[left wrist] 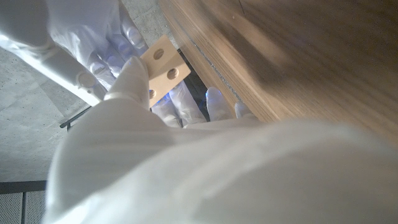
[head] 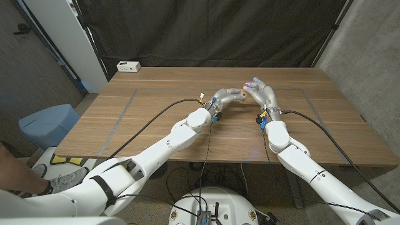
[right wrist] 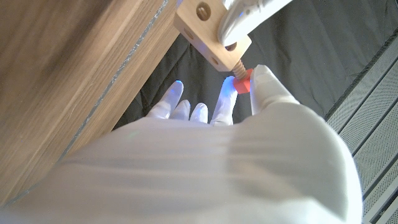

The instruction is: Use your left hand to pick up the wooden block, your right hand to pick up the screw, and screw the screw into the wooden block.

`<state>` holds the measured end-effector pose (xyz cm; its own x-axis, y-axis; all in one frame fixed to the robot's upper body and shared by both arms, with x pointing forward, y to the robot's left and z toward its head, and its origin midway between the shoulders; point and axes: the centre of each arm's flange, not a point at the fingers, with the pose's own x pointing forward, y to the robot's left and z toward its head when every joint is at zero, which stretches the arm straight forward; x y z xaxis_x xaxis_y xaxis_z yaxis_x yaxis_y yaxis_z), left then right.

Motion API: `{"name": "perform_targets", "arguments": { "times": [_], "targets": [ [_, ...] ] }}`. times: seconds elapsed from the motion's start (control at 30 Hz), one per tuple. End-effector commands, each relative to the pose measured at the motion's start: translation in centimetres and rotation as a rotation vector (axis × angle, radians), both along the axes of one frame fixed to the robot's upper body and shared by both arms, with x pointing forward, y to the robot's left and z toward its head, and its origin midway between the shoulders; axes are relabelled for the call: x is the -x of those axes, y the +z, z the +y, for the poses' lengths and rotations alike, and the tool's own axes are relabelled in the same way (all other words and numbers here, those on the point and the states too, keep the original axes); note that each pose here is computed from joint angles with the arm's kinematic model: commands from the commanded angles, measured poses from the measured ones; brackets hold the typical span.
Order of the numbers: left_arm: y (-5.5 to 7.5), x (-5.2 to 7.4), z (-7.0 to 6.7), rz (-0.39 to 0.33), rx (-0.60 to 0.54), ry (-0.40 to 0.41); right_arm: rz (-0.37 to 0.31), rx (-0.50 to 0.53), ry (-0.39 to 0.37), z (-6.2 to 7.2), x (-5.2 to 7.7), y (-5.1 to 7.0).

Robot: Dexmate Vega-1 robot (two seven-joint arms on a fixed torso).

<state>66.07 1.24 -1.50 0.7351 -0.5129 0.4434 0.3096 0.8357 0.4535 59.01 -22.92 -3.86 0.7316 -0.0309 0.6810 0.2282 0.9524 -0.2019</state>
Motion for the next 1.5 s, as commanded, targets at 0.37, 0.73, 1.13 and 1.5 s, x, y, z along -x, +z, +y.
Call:
{"name": "perform_targets", "arguments": {
  "times": [0.37, 0.73, 1.13, 1.5],
  "targets": [
    [0.03, -0.10, -0.07, 0.002, 0.002, -0.001, 0.006, 0.027, 0.000, 0.10, -0.18, -0.01],
    [0.05, -0.15, -0.01, 0.002, 0.003, -0.002, 0.008, 0.036, -0.004, 0.15, -0.23, -0.02],
    [0.04, -0.02, 0.05, -0.001, 0.003, -0.002, 0.011, 0.037, -0.011, 0.15, -0.04, -0.28],
    [-0.02, 0.11, 0.01, -0.004, 0.006, -0.003, 0.013, 0.043, -0.012, 0.00, 0.05, -0.40]
  ]
}}
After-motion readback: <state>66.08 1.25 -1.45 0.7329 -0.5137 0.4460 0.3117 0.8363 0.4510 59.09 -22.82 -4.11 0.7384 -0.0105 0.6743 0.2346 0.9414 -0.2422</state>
